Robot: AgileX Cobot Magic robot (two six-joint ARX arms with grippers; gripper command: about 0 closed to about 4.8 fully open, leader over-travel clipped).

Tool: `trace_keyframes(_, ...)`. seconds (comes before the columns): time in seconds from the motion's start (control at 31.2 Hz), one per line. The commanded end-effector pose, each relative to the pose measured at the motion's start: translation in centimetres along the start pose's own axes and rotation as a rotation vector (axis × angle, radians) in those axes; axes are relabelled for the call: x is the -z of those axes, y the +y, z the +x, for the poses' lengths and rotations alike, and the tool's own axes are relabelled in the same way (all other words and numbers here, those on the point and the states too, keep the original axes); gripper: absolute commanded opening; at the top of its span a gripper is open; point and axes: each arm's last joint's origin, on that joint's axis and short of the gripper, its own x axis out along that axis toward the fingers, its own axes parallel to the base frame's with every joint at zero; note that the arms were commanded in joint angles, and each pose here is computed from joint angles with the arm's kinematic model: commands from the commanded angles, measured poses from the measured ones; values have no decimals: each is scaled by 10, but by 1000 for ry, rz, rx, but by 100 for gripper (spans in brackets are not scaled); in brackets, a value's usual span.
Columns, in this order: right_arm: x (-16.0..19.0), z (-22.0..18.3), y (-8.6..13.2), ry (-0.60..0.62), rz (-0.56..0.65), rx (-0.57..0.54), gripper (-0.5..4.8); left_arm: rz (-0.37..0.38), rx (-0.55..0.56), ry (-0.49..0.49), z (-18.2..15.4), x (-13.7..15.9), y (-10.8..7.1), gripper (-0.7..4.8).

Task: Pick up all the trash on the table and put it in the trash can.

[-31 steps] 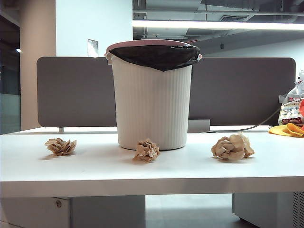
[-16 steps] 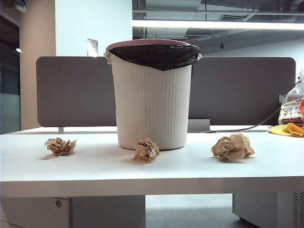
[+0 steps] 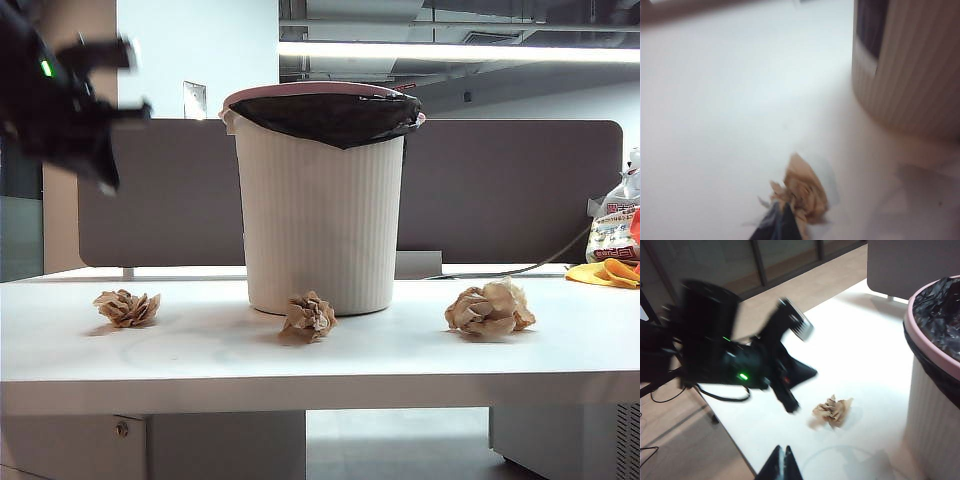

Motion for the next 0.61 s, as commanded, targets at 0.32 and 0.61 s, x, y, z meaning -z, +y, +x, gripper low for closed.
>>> trace_keyframes(0.32,6,16,-7,28,12,-64,-8,-13,-31,-70,59,10,6,215)
trace_keyframes(0.61,5,18,-8,15,12,-69,-8,-10,-54,88,89,27,5,479)
